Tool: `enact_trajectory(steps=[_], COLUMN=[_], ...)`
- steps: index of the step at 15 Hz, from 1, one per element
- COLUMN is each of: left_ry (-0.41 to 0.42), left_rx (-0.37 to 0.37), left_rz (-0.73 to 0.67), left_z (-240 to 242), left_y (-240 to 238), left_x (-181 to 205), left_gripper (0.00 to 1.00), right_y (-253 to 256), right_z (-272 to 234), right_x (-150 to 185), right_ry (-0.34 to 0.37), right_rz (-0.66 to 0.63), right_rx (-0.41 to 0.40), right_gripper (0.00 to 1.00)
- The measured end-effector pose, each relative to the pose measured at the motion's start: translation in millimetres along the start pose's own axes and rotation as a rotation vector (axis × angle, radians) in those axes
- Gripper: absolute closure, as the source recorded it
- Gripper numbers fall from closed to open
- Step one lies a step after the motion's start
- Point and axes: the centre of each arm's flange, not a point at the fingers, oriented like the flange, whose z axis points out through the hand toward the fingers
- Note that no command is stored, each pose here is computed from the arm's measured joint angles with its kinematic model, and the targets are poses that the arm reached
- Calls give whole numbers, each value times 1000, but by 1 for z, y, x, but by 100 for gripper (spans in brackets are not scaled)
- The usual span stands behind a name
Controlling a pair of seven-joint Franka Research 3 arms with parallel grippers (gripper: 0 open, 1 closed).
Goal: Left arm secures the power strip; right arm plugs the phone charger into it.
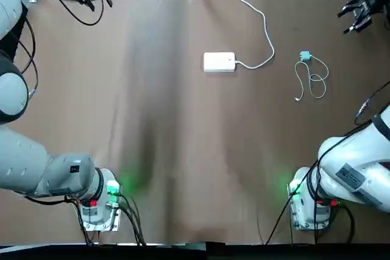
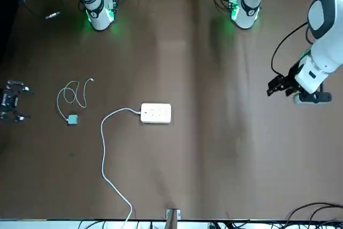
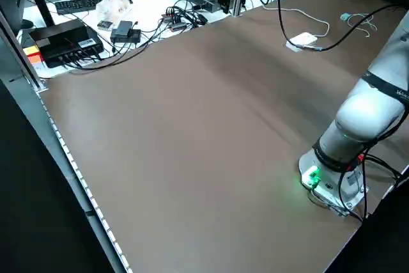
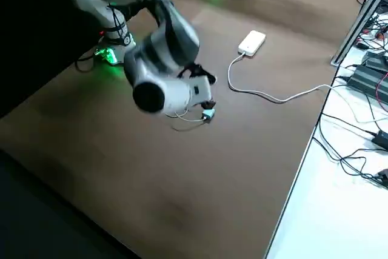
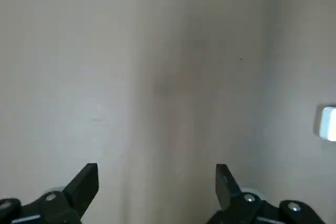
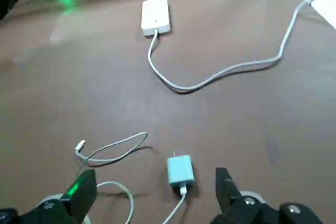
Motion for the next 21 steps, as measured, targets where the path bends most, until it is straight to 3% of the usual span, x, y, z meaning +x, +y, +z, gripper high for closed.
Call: enact_trajectory(steps=[3, 5, 9, 10, 12, 17, 18, 20, 21], left_ry=[10, 16, 34, 20, 6, -21, -26, -28, -27], left_rx=[-39, -104, -156, -200, -249, -292, -309, -356, -385], left_rz=[-16, -10, 31, 9, -10, 43, 52, 72, 80], left_z=[17, 32, 67, 88, 112, 161, 170, 189, 200], left_y=[-2, -2, 4, 14, 18, 37, 41, 50, 54], left_x=[-3, -7, -13, -13, -11, -11, -11, -13, -14], left_gripper=[1, 0, 1, 1, 1, 4, 11, 13, 22], right_y=[5, 7, 5, 9, 16, 28, 28, 27, 26], right_z=[38, 63, 111, 119, 122, 135, 139, 146, 149], right_x=[-43, -64, -92, -95, -95, -105, -113, -129, -136], right_ry=[91, 158, 272, 299, 325, 430, 446, 469, 482], right_rz=[-35, -21, -36, -89, -131, -204, -199, -185, -178], right_rx=[25, 42, 121, 137, 122, 34, 22, 6, -2], right_gripper=[0, 0, 0, 0, 0, 0, 0, 2, 2])
